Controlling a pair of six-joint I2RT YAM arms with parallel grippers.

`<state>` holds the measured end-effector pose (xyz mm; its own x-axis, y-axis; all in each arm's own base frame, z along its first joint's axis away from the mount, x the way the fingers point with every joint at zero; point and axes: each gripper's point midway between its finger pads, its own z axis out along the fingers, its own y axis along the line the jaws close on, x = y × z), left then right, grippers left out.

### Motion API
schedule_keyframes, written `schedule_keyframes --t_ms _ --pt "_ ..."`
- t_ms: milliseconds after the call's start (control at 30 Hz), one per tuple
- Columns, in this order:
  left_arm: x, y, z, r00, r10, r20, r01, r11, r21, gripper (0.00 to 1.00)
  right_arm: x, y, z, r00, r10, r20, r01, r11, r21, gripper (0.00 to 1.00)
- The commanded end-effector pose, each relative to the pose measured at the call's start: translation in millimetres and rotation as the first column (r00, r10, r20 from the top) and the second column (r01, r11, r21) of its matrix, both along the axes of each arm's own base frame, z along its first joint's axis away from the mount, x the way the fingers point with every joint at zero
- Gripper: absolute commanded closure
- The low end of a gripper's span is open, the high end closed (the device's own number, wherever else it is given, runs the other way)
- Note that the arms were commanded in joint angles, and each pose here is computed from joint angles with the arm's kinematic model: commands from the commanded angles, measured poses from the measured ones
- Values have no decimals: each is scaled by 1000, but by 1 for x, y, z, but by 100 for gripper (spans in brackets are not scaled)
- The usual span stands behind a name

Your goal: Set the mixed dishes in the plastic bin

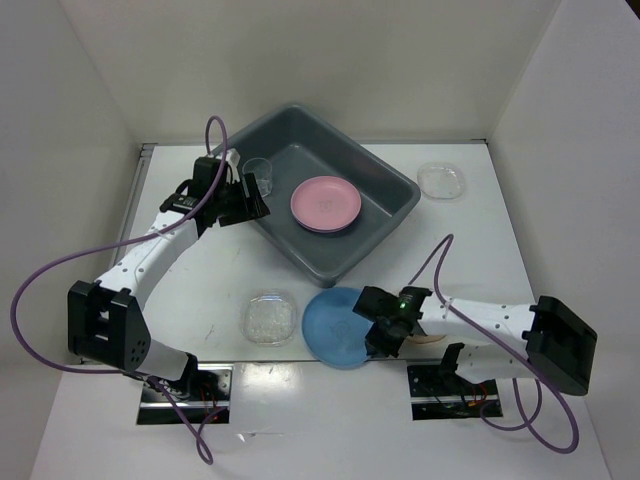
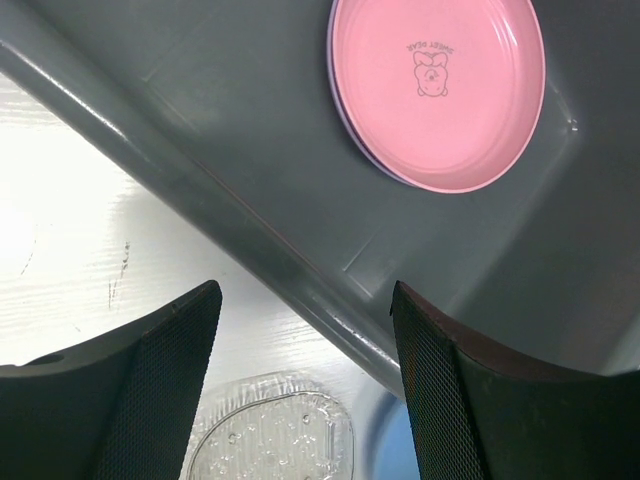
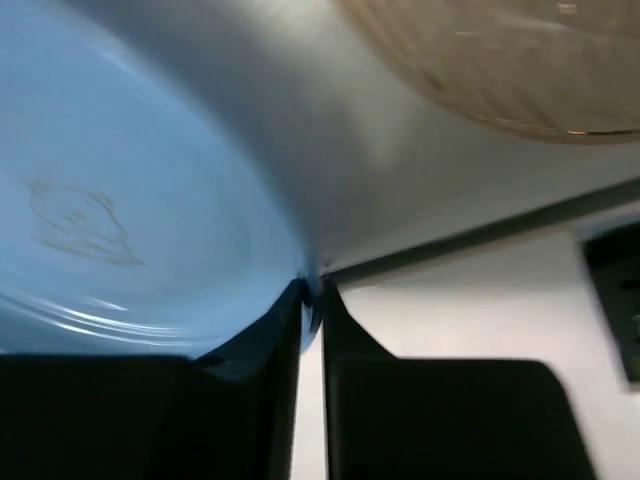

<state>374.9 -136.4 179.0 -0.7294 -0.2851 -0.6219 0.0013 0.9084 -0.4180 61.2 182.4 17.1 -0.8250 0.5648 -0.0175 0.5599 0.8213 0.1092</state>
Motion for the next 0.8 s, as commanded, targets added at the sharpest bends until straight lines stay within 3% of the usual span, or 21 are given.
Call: schedule_keyframes --t_ms 0,100,300,467,633,767 --pt "0 6 0 1000 -2 12 1 1000 28 23 4 -4 -6 999 -16 37 17 1000 -16 91" --pt "0 6 4 1000 -2 21 1 1000 26 23 7 -5 -3 998 -18 55 19 1000 -20 100" --pt "0 6 4 1000 -2 21 1 1000 26 23 14 3 46 993 5 116 -12 998 58 100" --pt "-1 4 4 1000 -2 17 2 1000 14 23 -4 -9 87 994 71 85 -78 993 85 100" --pt "1 4 8 1000 -2 26 2 1000 11 23 -31 -8 153 984 150 94 -171 942 290 100" --pt "4 5 12 999 -3 33 2 1000 24 23 -49 2 197 972 207 107 -233 860 454 100"
